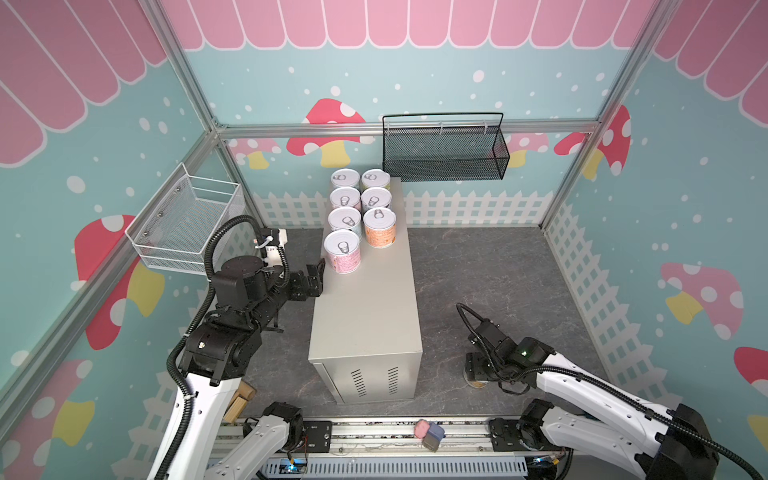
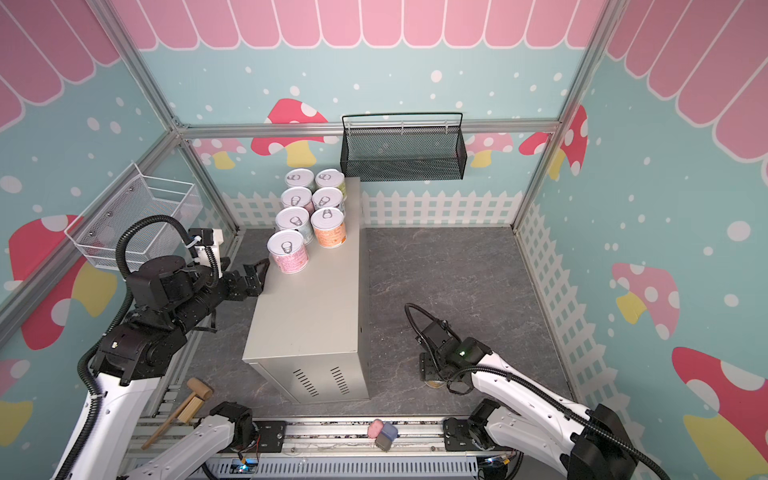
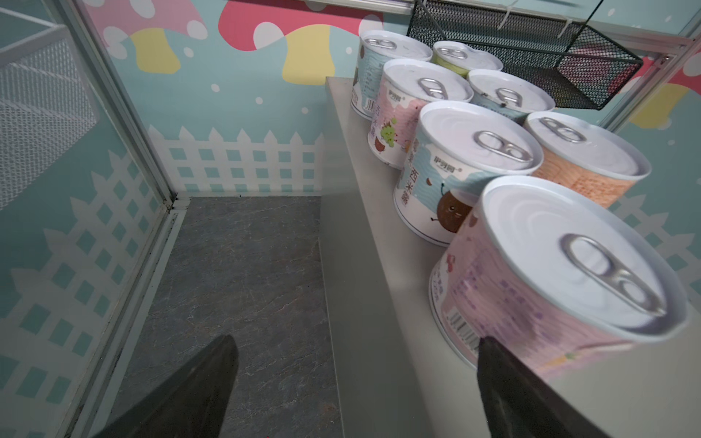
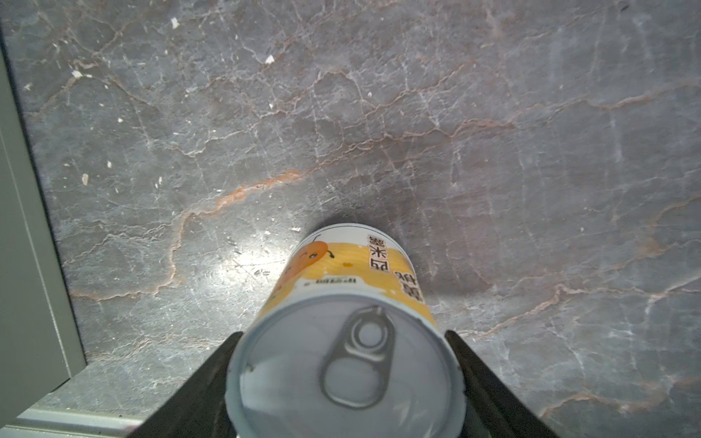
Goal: Place and organize the canned foods onto the counter
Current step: 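Grasp the yellow-label floor can with the right gripper and lift it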
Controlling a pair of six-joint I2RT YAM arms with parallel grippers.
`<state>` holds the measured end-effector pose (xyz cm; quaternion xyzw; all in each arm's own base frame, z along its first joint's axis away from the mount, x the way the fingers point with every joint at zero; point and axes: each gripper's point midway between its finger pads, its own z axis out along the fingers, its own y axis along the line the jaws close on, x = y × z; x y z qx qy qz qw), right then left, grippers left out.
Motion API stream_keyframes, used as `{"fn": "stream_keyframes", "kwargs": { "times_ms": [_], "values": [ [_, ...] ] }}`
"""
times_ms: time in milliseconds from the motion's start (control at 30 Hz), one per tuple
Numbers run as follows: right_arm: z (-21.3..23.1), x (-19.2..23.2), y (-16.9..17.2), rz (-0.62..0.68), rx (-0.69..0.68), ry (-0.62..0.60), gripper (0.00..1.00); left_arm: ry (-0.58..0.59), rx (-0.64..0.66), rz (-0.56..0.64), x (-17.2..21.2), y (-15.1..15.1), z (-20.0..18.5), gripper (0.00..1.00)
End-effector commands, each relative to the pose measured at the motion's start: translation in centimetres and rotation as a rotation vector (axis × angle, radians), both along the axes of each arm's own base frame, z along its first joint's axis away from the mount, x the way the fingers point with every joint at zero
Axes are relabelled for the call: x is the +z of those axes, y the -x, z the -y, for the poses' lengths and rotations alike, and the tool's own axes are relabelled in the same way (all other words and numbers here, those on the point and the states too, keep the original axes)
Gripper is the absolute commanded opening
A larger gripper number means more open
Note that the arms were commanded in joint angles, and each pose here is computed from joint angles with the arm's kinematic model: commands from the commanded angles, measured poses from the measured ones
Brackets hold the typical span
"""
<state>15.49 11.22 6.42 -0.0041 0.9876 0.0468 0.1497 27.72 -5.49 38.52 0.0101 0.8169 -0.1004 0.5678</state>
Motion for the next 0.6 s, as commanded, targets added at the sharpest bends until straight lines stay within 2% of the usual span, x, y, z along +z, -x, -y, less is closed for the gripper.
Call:
{"fn": "stream_keyframes", "kwargs": {
  "times_ms": [0,267,567],
  "values": [
    [-0.8,1.8,-1.7,0.083,-0.005,-0.032,0.71,0.027,-0.001,0.038,1.5,-0.5,-0.1,0.99],
    [-1.1,2.1,-2.2,0.112,0.006,-0.048,0.70,0.028,-0.064,0.036,1.6,-1.7,0.8,0.99],
    [-1.5,2.8,-2.4,0.133,0.027,-0.064,0.68,0.044,-0.079,0.030,1.2,-2.2,0.9,0.99]
  ]
}}
